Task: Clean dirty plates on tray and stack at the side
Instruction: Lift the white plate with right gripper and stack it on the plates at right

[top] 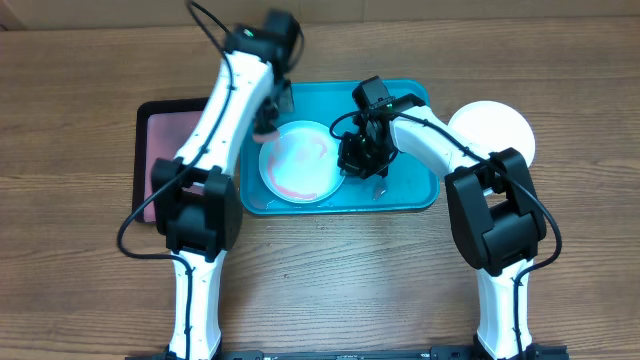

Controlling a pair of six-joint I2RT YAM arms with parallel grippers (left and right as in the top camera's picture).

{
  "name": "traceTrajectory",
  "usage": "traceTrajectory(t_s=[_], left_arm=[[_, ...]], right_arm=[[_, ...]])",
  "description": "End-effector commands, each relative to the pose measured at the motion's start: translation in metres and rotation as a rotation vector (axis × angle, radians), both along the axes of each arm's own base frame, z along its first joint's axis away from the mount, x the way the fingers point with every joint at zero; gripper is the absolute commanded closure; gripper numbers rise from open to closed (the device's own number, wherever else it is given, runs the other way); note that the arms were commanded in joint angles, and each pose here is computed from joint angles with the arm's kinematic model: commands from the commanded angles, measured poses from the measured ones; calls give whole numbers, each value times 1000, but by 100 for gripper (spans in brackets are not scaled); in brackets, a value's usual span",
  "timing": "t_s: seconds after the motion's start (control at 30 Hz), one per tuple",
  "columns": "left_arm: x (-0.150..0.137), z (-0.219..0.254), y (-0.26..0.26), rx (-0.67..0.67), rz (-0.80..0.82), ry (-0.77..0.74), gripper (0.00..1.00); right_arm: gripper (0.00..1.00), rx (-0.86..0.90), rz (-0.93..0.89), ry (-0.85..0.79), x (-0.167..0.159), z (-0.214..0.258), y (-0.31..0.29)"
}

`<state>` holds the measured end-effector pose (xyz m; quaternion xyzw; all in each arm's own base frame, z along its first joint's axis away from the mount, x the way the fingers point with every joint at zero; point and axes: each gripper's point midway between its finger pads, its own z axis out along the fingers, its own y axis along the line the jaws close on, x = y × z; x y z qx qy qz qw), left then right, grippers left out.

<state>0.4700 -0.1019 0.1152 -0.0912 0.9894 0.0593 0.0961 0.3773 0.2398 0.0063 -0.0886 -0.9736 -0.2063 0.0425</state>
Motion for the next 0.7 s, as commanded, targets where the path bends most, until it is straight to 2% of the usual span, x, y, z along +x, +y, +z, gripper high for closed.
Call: traceTrajectory(t_s=[0.0,0.17,0.37,0.67], left_arm=[[3,18,-11,-130,-41,-9,96],[-3,4,-8,-134,-45,47,95],[-8,-20,-10,-134,-44,92,96],[-23,-55,-10,-139,-40,163,96]], right_arm=[[96,-145,-43,-57,7,9,-38],[96,-382,-95,-242,19,65,-85],[96,-748,-152,-528,25,145,-132],[96,-1257,-259,-903,6,234,-145]])
